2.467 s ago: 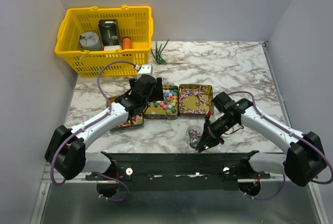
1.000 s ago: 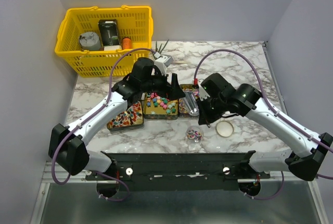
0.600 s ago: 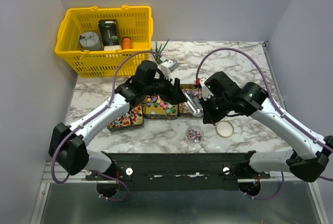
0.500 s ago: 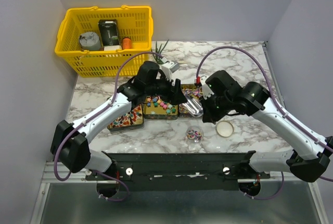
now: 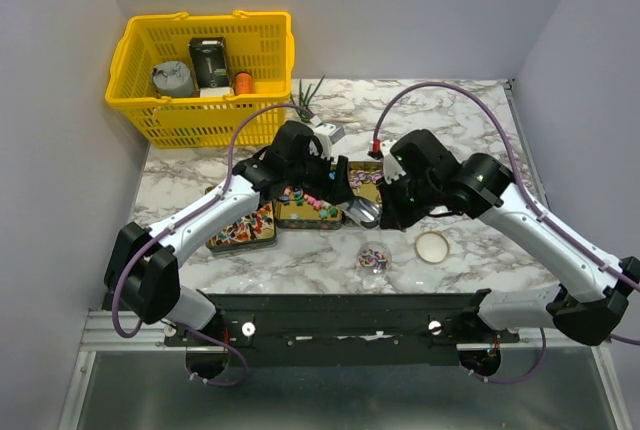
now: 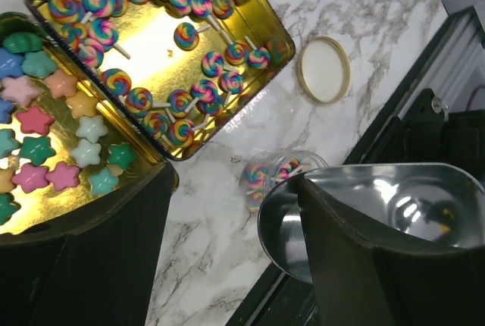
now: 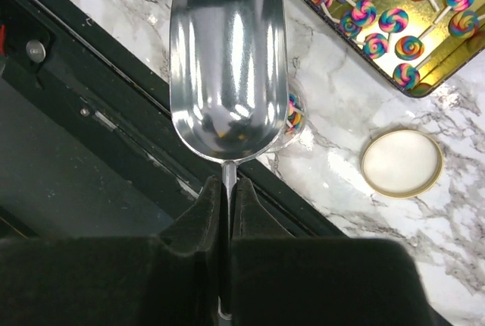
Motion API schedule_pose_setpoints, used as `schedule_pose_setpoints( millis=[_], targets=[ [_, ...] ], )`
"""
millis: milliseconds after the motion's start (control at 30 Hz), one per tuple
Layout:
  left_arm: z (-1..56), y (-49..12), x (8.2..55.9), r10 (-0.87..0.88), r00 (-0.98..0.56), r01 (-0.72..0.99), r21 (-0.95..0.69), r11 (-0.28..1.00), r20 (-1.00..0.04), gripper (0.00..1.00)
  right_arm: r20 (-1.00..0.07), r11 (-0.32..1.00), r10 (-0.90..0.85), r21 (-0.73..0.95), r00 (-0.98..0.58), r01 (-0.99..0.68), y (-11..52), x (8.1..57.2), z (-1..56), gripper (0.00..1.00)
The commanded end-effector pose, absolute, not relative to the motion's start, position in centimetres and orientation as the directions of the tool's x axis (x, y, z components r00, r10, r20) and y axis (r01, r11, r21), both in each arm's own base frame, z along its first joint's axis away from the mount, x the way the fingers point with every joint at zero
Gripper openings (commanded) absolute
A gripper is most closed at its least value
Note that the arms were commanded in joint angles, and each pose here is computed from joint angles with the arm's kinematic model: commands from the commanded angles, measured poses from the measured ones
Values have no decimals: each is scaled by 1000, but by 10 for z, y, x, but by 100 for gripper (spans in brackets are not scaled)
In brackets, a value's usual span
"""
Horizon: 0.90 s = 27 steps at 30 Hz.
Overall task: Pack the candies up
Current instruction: Adjust the spatula, then scoop the fake candies from the storage box.
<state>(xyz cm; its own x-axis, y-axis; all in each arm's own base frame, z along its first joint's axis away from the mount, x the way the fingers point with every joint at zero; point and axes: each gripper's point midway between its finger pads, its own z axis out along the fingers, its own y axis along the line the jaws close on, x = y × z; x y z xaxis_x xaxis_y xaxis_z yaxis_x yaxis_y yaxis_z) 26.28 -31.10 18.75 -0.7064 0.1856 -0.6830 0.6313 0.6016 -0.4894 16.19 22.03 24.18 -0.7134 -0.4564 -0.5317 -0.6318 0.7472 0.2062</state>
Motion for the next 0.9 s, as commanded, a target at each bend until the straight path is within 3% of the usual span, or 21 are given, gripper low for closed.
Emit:
schedule_pose_setpoints(
  millis=[0,200,300,533,867],
  targets=[
    [194,-283,298,87,-706,504,-412,759,-703,85,-606,740,-358,280,-711,-612,253,180,266,1],
    [222,-230,331,-82,-630,328,-360,873,-773,99,-480,776,-376,305,-793,-553,269,186,237,1],
    [218,-201,342,-113,-607,233,-312,921,-786,99,-427,801,-380,291,-820,-523,281,199,226,1],
    [159,-139,339,-163,-734,-53,-183,982,-660,99,-274,851,-328,331,-904,-409,302,228,202,1],
    [101,-124,322,-124,-837,-98,-76,992,-533,93,-163,838,-297,428,-941,-338,327,247,173,1]
  ],
)
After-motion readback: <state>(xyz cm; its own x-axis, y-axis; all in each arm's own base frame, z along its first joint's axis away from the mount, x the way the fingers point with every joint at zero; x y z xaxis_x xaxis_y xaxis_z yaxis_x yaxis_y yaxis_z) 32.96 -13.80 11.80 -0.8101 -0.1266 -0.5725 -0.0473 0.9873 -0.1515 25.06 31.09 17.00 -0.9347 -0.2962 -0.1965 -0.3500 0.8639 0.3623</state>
